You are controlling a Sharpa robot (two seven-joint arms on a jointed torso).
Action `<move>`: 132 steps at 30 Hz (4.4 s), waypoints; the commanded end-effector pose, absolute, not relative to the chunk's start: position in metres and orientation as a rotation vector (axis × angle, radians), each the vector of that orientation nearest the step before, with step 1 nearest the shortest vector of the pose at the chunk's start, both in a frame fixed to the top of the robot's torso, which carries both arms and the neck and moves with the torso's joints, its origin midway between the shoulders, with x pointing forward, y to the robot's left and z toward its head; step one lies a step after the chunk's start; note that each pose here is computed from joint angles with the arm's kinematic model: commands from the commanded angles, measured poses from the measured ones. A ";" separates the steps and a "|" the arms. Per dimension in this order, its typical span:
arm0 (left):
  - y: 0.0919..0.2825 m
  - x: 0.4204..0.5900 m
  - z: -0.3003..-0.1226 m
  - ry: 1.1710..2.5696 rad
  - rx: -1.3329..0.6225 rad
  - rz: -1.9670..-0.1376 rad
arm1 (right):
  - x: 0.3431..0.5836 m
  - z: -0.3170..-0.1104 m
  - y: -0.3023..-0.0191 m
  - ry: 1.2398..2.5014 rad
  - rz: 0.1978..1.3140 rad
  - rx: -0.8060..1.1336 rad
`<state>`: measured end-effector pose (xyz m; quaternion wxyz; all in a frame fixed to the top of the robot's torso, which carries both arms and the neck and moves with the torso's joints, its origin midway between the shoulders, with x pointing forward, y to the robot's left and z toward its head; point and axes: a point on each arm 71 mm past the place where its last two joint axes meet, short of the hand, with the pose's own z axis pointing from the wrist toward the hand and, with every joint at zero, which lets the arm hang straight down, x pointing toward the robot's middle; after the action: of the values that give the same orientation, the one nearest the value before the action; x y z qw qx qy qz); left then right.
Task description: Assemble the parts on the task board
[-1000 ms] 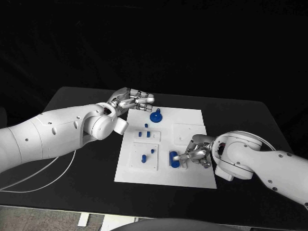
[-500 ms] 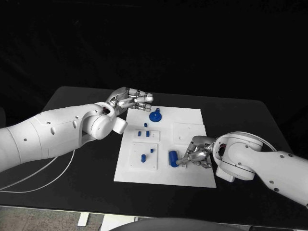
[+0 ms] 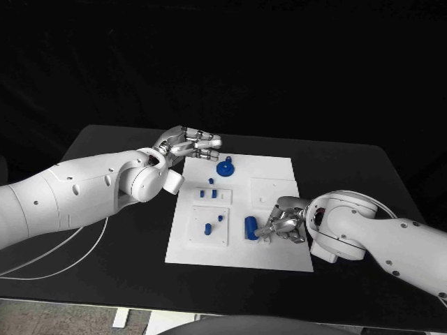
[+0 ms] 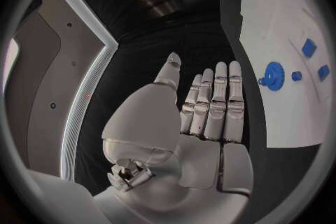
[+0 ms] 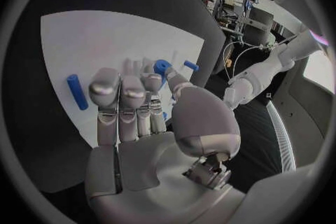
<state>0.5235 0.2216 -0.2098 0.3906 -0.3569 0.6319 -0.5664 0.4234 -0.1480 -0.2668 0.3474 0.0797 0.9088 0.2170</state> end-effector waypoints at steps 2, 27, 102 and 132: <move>0.219 0.523 -0.209 1.607 -0.895 -1.460 | 0.426 -0.269 -0.148 2.341 0.532 0.219; 0.220 0.523 -0.209 1.609 -0.897 -1.458 | 0.426 -0.281 -0.144 2.378 0.528 0.229; 0.232 0.522 -0.209 1.604 -0.906 -1.441 | 0.435 -0.313 -0.208 2.356 0.030 -0.063; 0.232 0.522 -0.209 1.609 -0.903 -1.439 | 0.424 -0.324 -0.198 2.373 0.360 0.409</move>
<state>0.5226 0.2341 -0.2098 0.3953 -0.3607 0.6322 -0.5603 0.4402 -0.2014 -0.3008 0.3993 0.1103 0.9028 0.1152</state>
